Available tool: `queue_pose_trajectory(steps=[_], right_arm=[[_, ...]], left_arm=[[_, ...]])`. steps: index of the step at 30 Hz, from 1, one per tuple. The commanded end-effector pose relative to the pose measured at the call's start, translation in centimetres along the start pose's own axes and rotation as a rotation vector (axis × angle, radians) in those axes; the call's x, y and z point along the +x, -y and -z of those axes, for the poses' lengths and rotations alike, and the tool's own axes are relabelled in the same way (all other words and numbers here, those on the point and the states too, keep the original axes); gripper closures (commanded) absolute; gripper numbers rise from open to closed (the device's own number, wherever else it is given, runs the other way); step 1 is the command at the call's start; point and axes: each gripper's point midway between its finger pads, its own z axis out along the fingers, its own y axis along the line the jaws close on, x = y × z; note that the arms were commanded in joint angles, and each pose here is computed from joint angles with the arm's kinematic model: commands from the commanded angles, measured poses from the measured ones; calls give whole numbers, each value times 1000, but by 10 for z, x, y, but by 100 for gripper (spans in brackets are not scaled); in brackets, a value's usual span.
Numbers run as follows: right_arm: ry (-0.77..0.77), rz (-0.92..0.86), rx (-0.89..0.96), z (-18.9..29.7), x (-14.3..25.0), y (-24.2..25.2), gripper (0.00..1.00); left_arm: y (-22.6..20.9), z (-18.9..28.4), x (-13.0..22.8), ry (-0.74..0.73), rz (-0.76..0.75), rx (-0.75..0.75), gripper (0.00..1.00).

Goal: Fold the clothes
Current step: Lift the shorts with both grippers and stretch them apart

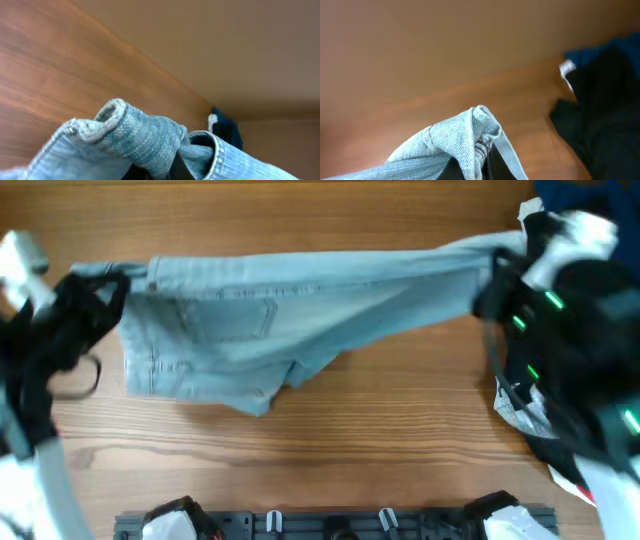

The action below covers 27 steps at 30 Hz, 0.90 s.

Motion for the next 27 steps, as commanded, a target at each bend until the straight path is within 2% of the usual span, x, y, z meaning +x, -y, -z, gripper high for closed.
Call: queue_pose_trajectory(steps=[1, 6, 10, 14, 16, 19, 21, 23, 27], right_arm=[[-73, 49, 162, -62, 16, 14, 96], [-97, 28, 240, -129, 24, 29, 96], [-7, -64, 215, -162, -7, 52, 96], [168, -179, 147, -148, -78, 79, 96], [269, -204, 125, -128, -121, 92, 96], [375, -211, 80, -97, -167, 99, 96], [409, -199, 46, -83, -184, 97, 96], [393, -143, 35, -84, -182, 94, 96], [191, -106, 135, -107, -133, 114, 96]], left_arm=[[-15, -64, -4, -94, -68, -49, 96], [1, -144, -7, -131, -158, 26, 96], [33, -191, -33, -18, -198, 157, 96], [81, -175, -97, 238, -209, 306, 96], [108, -148, -132, 381, -238, 355, 96], [136, -108, -165, 505, -281, 385, 96], [144, -96, -168, 506, -289, 383, 96], [138, -102, -160, 461, -295, 344, 96], [81, -140, -116, 232, -278, 128, 96]])
